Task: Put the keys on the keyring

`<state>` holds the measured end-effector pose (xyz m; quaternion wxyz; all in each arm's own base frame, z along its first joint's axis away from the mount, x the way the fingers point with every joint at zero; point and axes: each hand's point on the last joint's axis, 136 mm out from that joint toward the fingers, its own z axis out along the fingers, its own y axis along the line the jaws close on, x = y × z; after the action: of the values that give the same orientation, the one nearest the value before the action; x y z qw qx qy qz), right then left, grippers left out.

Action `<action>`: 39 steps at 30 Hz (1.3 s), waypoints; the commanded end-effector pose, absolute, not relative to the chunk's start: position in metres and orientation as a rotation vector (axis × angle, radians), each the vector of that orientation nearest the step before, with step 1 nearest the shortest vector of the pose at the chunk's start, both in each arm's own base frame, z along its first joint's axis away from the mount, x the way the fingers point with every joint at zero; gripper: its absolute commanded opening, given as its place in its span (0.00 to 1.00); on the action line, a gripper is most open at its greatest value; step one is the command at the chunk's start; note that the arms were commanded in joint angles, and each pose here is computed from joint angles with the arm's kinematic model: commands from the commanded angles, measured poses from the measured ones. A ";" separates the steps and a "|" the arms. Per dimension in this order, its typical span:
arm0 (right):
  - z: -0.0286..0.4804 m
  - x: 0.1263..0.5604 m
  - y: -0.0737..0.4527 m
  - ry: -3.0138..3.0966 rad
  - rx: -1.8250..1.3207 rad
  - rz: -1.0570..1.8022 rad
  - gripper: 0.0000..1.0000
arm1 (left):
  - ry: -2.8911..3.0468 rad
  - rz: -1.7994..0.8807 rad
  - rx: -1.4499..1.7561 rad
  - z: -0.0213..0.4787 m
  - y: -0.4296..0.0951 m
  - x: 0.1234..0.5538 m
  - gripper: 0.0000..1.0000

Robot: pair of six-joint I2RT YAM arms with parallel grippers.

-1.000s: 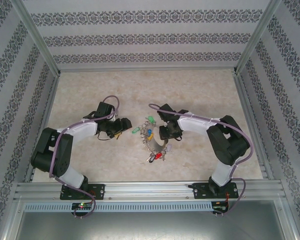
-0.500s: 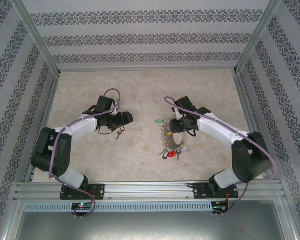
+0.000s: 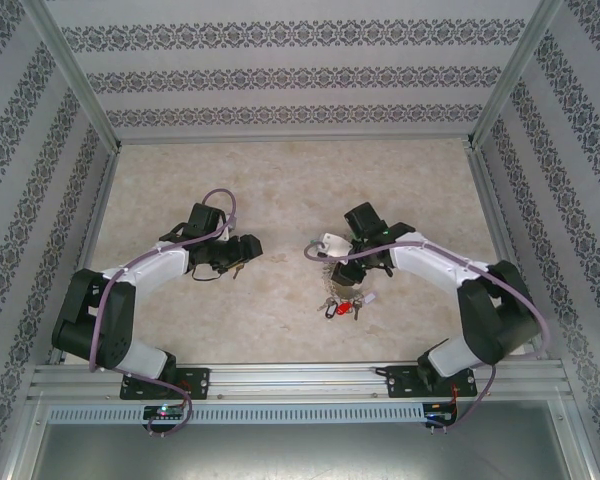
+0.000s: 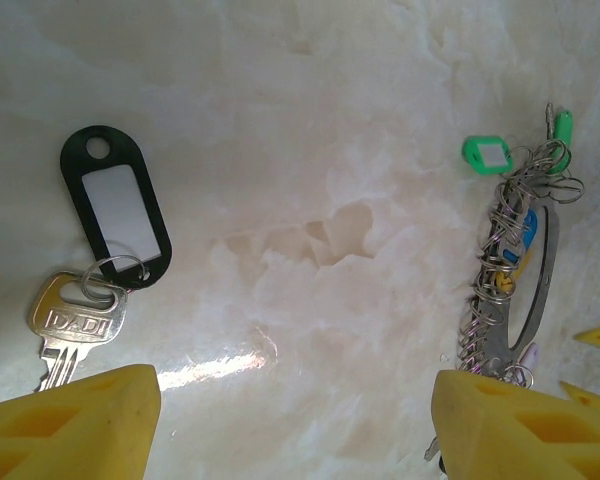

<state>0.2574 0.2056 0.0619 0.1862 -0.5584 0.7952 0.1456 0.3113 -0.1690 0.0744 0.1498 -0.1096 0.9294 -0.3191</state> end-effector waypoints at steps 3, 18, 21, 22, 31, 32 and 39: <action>0.063 0.264 0.220 2.027 -1.767 0.424 0.31 | 2.650 -0.925 -0.250 0.087 -0.173 0.312 0.72; 0.046 0.298 0.225 1.853 -1.946 0.307 0.32 | 2.661 -0.912 -0.246 0.077 -0.169 0.306 0.71; 0.039 0.302 0.222 1.861 -1.974 0.278 0.33 | 2.666 -0.908 -0.238 0.076 -0.169 0.304 0.71; 0.037 0.304 0.220 1.866 -1.979 0.264 0.33 | 2.666 -0.906 -0.238 0.076 -0.169 0.304 0.71; 0.027 0.301 0.213 1.889 -2.015 0.254 0.22 | 2.665 -0.909 -0.242 0.076 -0.169 0.304 0.71; 0.027 0.301 0.214 1.887 -2.013 0.259 0.22 | 2.664 -0.912 -0.242 0.076 -0.170 0.304 0.71; 0.028 0.299 0.221 1.879 -2.007 0.282 0.24 | 2.657 -0.917 -0.241 0.078 -0.171 0.306 0.71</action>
<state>0.3004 0.2151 0.0280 0.1918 -0.7086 0.6729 0.0911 0.3070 -0.1677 0.0723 0.1520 -0.0980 0.9313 -0.3163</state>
